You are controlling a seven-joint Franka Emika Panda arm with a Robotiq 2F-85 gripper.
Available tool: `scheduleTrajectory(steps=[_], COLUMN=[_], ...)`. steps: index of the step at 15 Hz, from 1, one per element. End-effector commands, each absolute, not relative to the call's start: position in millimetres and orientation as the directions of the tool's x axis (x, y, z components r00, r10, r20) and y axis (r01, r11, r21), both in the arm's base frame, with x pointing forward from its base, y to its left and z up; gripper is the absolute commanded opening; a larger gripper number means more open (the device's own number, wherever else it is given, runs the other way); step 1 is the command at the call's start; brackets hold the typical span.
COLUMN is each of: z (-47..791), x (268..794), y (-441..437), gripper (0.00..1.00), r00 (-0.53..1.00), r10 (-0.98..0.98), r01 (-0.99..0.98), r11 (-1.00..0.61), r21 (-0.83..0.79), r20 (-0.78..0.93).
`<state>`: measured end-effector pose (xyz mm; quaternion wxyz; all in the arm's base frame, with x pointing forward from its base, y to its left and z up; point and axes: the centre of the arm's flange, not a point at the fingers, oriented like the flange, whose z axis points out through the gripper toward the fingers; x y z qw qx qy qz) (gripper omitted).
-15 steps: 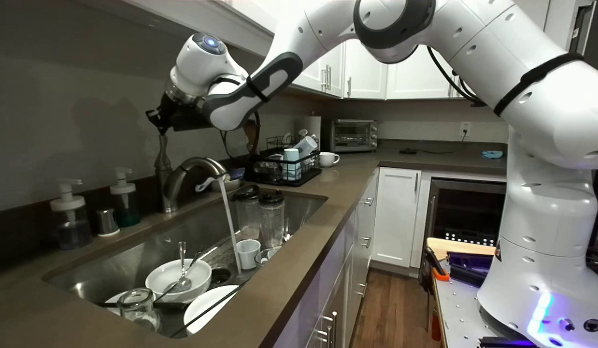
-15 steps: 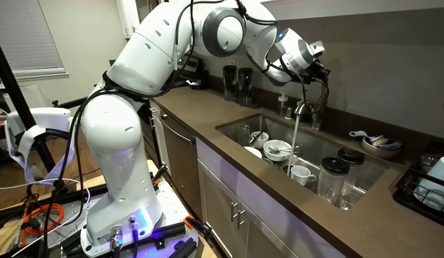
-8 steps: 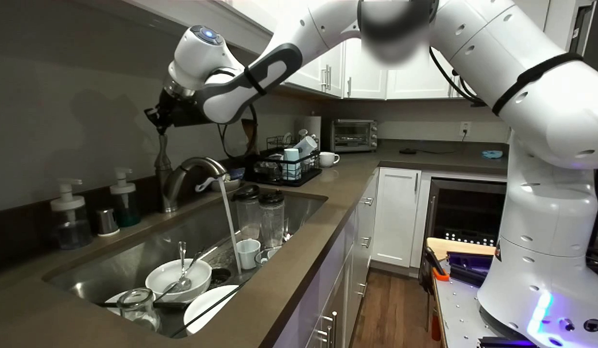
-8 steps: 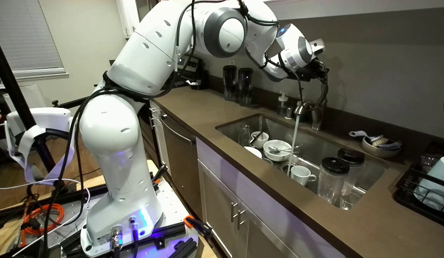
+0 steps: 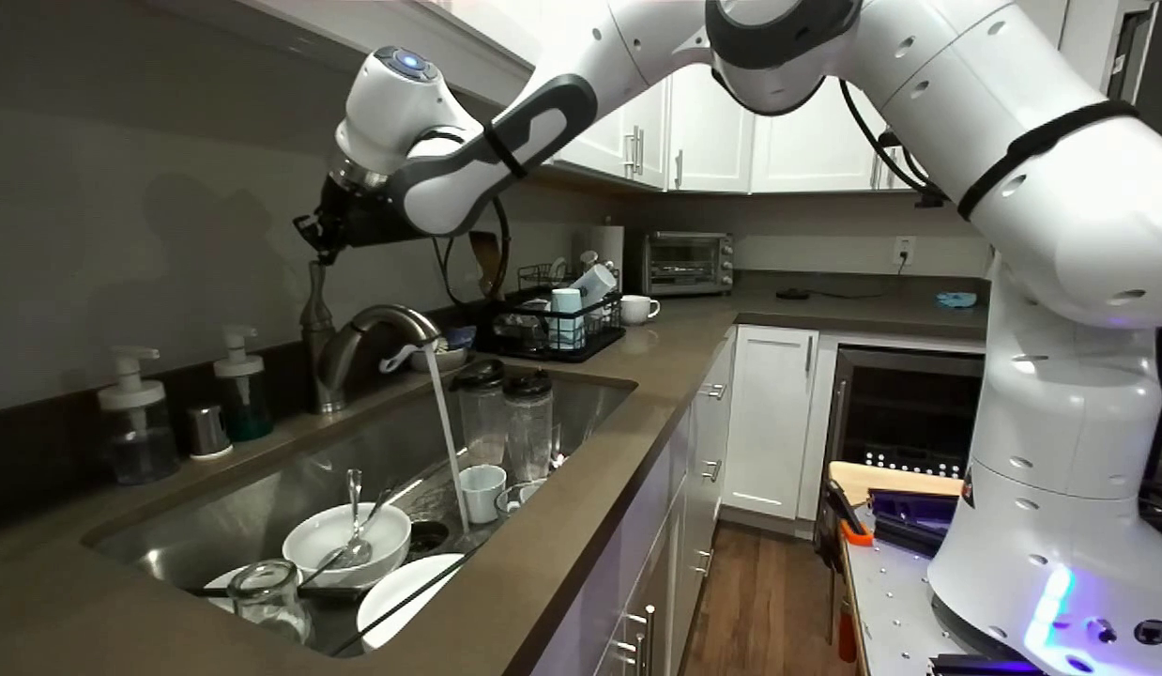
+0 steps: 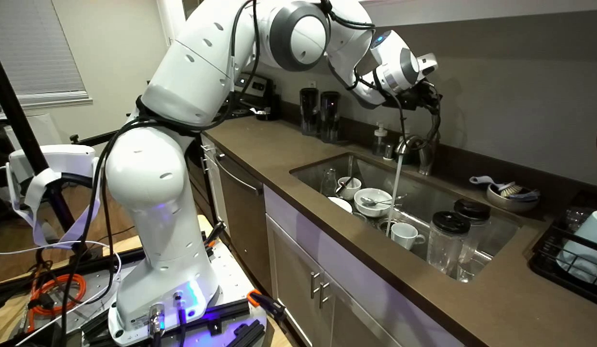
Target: Close the faucet
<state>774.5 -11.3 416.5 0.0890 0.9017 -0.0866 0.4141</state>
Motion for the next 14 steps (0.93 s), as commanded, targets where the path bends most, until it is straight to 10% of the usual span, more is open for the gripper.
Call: scheduleTrajectory(steps=[1, 14], z=[422, 436], x=[753, 770], y=[-19, -12], gripper=[0.03, 0.03], r00=[0.685, 0.505], r10=[-0.094, -0.198], r01=[-0.241, -0.322], r11=[-0.965, -0.946], r21=[0.102, -0.030], r20=[0.723, 0.840])
